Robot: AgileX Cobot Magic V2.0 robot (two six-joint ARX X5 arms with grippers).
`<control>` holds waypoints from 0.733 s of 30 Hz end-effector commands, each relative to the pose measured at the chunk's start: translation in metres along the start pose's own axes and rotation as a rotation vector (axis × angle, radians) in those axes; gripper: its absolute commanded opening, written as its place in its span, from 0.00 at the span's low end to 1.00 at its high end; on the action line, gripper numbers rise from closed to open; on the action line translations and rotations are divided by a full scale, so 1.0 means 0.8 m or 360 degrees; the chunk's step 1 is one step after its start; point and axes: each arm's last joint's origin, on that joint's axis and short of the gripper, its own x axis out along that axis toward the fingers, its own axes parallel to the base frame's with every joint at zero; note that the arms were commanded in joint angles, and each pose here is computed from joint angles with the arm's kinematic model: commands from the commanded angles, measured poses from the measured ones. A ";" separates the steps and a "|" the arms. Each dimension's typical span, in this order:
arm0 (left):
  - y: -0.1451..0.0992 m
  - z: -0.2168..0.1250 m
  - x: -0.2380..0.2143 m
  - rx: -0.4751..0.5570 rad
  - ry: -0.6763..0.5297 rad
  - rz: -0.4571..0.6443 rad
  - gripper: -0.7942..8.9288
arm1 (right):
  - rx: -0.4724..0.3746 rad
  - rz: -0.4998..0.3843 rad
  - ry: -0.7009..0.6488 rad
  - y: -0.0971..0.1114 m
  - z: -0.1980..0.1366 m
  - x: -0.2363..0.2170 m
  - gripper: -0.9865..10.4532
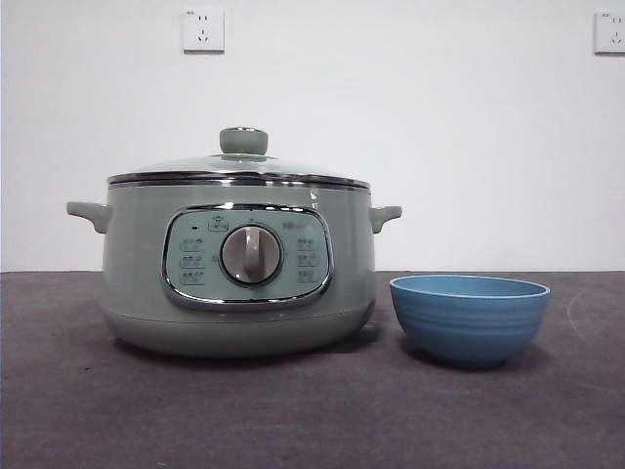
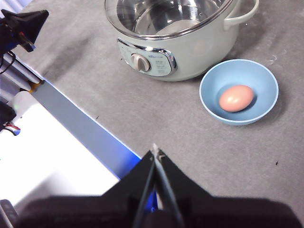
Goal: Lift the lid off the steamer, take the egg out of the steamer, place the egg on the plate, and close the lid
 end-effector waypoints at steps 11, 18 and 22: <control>0.000 -0.005 0.001 -0.0057 0.0010 0.0007 0.08 | 0.0007 -0.0003 -0.0004 0.000 0.000 0.000 0.09; 0.000 -0.005 0.001 -0.0057 0.0011 0.0007 0.08 | 0.0007 -0.0003 -0.0004 0.000 0.000 0.000 0.09; 0.000 -0.005 0.001 -0.0057 0.0011 0.0007 0.08 | 0.0007 -0.0003 -0.0004 0.000 0.000 0.000 0.09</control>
